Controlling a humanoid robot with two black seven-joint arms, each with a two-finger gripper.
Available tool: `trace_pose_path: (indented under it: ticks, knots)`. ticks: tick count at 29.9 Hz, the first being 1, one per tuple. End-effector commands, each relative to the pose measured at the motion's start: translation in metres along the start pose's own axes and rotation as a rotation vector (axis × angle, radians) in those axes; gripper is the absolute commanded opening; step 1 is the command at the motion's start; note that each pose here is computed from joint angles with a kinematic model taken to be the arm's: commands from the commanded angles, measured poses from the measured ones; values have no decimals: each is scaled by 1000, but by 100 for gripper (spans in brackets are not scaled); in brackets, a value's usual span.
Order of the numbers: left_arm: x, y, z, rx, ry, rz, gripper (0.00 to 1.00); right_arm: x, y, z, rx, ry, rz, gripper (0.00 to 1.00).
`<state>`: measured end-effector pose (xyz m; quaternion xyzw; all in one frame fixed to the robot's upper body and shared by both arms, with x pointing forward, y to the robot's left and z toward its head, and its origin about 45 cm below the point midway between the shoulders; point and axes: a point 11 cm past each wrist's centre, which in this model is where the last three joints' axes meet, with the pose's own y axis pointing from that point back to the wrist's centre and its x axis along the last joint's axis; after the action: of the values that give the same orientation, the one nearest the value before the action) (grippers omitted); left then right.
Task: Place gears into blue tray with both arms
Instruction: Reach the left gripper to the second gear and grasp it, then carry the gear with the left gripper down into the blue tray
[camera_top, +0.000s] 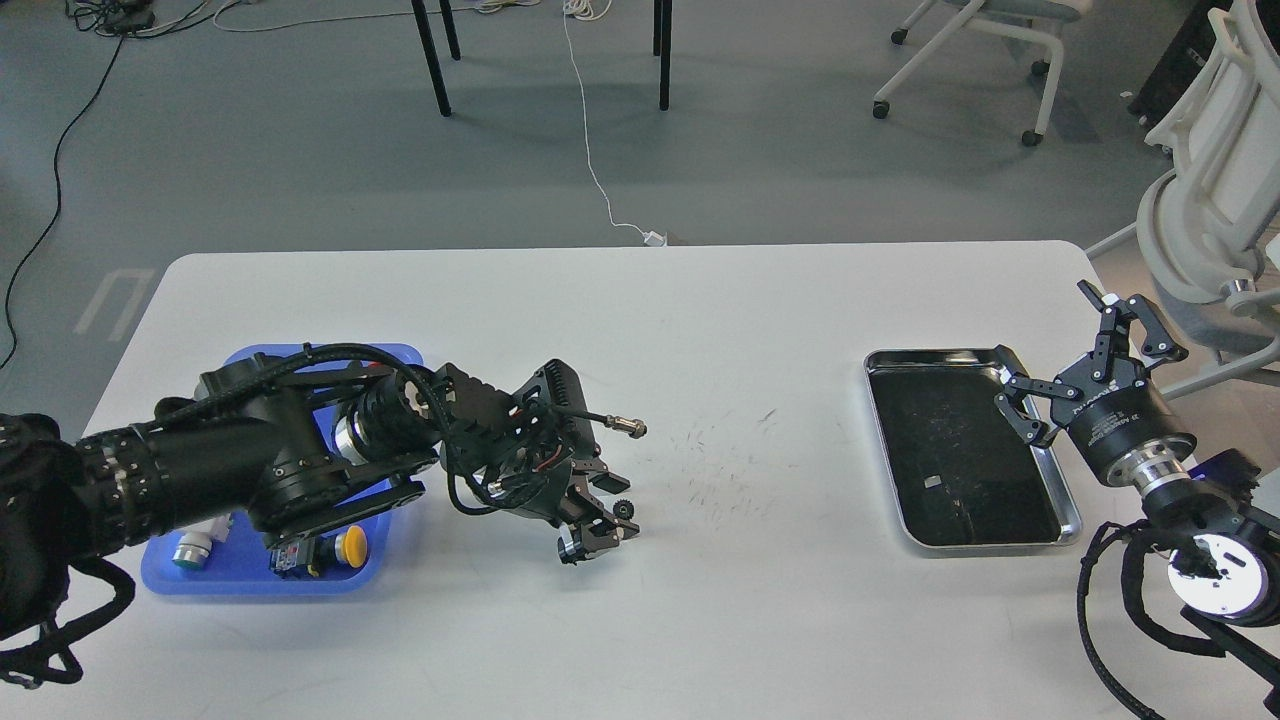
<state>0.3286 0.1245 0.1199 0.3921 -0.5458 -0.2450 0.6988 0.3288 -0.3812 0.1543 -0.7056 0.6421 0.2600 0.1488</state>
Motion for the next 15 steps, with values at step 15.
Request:
trace_pose_path:
  ticks: [15]
  knots:
    - [8,67,-20,74,-46,64,11,-3,-4,-4,9,2,-9,97]
